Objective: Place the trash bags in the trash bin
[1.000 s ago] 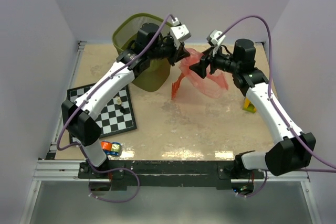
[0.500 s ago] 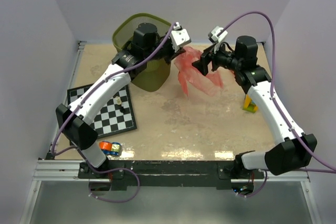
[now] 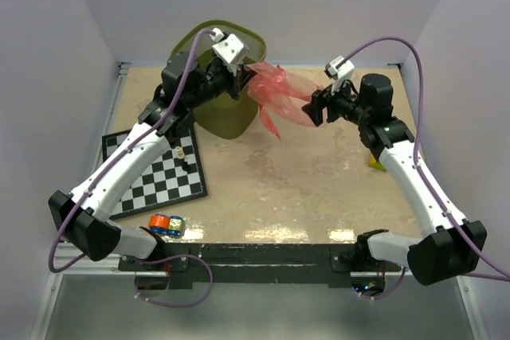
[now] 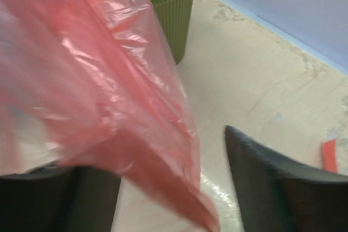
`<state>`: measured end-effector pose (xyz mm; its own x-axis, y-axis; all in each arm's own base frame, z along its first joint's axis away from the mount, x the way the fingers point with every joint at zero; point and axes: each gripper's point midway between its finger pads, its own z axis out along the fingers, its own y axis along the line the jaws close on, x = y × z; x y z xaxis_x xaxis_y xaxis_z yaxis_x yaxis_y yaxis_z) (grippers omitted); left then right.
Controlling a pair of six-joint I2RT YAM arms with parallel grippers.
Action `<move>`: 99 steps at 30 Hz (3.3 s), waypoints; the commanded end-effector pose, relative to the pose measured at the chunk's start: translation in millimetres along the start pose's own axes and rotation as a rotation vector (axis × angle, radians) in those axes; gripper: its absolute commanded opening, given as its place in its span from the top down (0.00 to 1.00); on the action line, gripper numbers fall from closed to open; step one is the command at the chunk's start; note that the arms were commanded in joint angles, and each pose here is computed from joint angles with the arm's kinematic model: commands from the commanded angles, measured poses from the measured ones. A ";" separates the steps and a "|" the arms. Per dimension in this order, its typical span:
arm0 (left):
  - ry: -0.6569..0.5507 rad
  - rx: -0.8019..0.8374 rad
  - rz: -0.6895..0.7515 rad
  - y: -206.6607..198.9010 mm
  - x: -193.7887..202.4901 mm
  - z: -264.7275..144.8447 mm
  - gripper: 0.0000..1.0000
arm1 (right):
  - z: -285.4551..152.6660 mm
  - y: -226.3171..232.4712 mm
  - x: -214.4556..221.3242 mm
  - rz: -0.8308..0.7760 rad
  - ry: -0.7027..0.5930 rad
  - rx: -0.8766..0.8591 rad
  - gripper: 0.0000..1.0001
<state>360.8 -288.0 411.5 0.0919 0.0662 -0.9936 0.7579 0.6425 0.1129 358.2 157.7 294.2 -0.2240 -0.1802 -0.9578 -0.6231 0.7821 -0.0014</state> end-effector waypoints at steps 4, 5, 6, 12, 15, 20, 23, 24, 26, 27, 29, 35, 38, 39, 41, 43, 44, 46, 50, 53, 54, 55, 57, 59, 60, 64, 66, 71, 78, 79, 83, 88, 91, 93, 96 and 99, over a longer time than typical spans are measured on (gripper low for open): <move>0.065 0.153 0.137 -25.6 28.3 -25.2 0.54 | 9.5 -1.1 -49.0 -0.197 -0.129 -0.063 0.89; 0.098 0.161 0.184 -24.8 36.9 -29.9 0.41 | 11.7 -1.9 -57.0 -0.224 -0.143 -0.065 0.94; 0.112 0.166 0.240 -24.2 41.1 -34.3 0.30 | 13.1 -2.1 -64.6 -0.250 -0.151 -0.062 0.99; 0.017 0.119 0.495 -11.6 -2.3 -45.4 0.15 | 28.3 6.4 -88.3 -0.400 -0.153 -0.069 1.00; -0.001 0.147 0.497 -16.7 -14.3 -33.1 0.14 | 35.5 22.4 -92.9 -0.418 -0.158 -0.095 1.00; -0.003 0.253 0.432 -46.4 -14.7 -10.0 0.14 | 41.4 35.9 -101.2 -0.392 -0.171 -0.107 1.00; 0.033 0.267 0.417 -54.4 -4.4 5.9 0.17 | 39.3 38.8 -106.3 -0.410 -0.182 -0.110 1.00; 0.050 0.282 0.421 -57.4 0.9 10.7 0.17 | 38.5 39.9 -107.5 -0.411 -0.185 -0.112 1.00; 0.093 0.312 0.424 -60.9 13.4 16.9 0.20 | 35.2 40.1 -109.0 -0.411 -0.190 -0.108 1.00; 0.110 0.327 0.422 -62.1 18.8 19.9 0.23 | 34.6 39.6 -107.1 -0.408 -0.186 -0.104 1.00; 0.137 0.356 0.415 -65.3 25.3 20.8 0.28 | 32.9 36.2 -103.8 -0.406 -0.179 -0.082 1.00; 0.220 0.339 0.376 -61.2 42.1 20.6 0.88 | 31.7 20.4 -91.0 -0.358 -0.156 0.002 1.00; 0.226 0.232 0.322 -41.0 35.7 19.4 1.00 | 30.5 -7.1 -80.0 -0.286 -0.127 0.114 0.76; 0.215 0.194 0.297 -32.4 32.5 19.1 1.00 | 30.2 -17.7 -72.3 -0.256 -0.110 0.142 0.57; 0.186 0.110 0.246 -14.3 24.4 15.7 1.00 | 31.6 -30.8 -53.9 -0.190 -0.069 0.143 0.45; 0.158 0.041 0.206 -1.6 18.9 9.6 1.00 | 32.0 -40.4 -33.2 -0.115 -0.034 0.122 0.47; 0.144 0.002 0.202 5.3 16.1 8.1 1.00 | 32.9 -41.2 -25.2 -0.076 -0.023 0.114 0.49; 0.140 -0.056 0.183 15.0 18.2 2.1 1.00 | 35.9 -31.3 -13.1 -0.017 -0.011 0.052 0.54; 0.123 -0.127 0.159 24.1 16.1 -6.6 1.00 | 37.9 -11.6 0.0 0.032 0.003 -0.055 0.81; 0.147 -0.168 0.157 30.3 23.0 -12.4 1.00 | 37.6 -15.6 3.4 0.052 0.010 -0.037 1.00; 0.157 -0.208 0.159 36.8 25.0 -15.4 1.00 | 36.4 -24.9 4.9 0.059 0.016 0.005 1.00; 0.170 -0.243 0.159 42.3 28.4 -18.3 1.00 | 34.4 -34.8 6.2 0.070 0.021 0.041 1.00; 0.187 -0.316 0.169 55.2 32.3 -25.5 1.00 | 29.0 -57.7 11.9 0.093 0.039 0.101 1.00; 0.199 -0.366 0.182 64.9 35.0 -31.7 1.00 | 22.2 -81.7 17.8 0.129 0.062 0.164 1.00; 0.207 -0.384 0.187 68.4 36.6 -34.9 1.00 | 16.4 -96.9 22.3 0.152 0.078 0.202 1.00; 0.242 -0.436 0.192 77.4 49.4 -43.4 1.00 | 4.3 -124.3 26.1 0.180 0.095 0.277 1.00; 0.252 -0.448 0.192 78.4 53.5 -46.6 1.00 | -6.6 -140.3 27.4 0.196 0.097 0.344 1.00; 0.272 -0.465 0.173 79.0 65.1 -50.9 1.00 | -26.0 -158.2 33.3 0.224 0.109 0.438 1.00; 0.245 -0.383 0.149 66.0 67.0 -38.9 1.00 | -30.5 -109.7 17.1 0.137 0.103 0.186 1.00; 0.227 -0.406 0.140 69.4 62.6 -38.4 1.00 | -33.0 -103.3 18.1 0.123 0.116 0.157 1.00; 0.117 -0.602 0.042 100.4 34.6 -44.3 1.00 | -57.6 -114.0 25.7 0.193 0.115 0.290 1.00; 0.005 -0.584 -0.053 95.9 23.7 -39.8 1.00 | -73.9 -87.3 17.6 0.375 0.021 0.196 1.00; -0.008 -0.470 -0.105 73.7 34.2 -33.9 1.00 | -75.3 -48.1 -1.5 0.417 -0.065 0.002 0.89; -0.003 -0.370 -0.101 56.9 37.5 -27.3 1.00 | -79.1 -28.8 -16.0 0.303 -0.104 -0.100 0.60; -0.034 -0.235 -0.092 34.7 29.3 -21.0 1.00 | -93.0 -16.5 -44.4 0.023 -0.179 -0.130 0.29; -0.074 -0.176 -0.080 25.2 18.3 -19.1 1.00 | -97.7 -5.1 -61.4 -0.126 -0.231 -0.184 0.15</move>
<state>390.7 -237.0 352.9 -0.0230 0.0564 -0.9981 0.5207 0.8530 0.0362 320.8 86.4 325.9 -0.2847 0.0176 -0.9584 -0.6192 0.7599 0.1979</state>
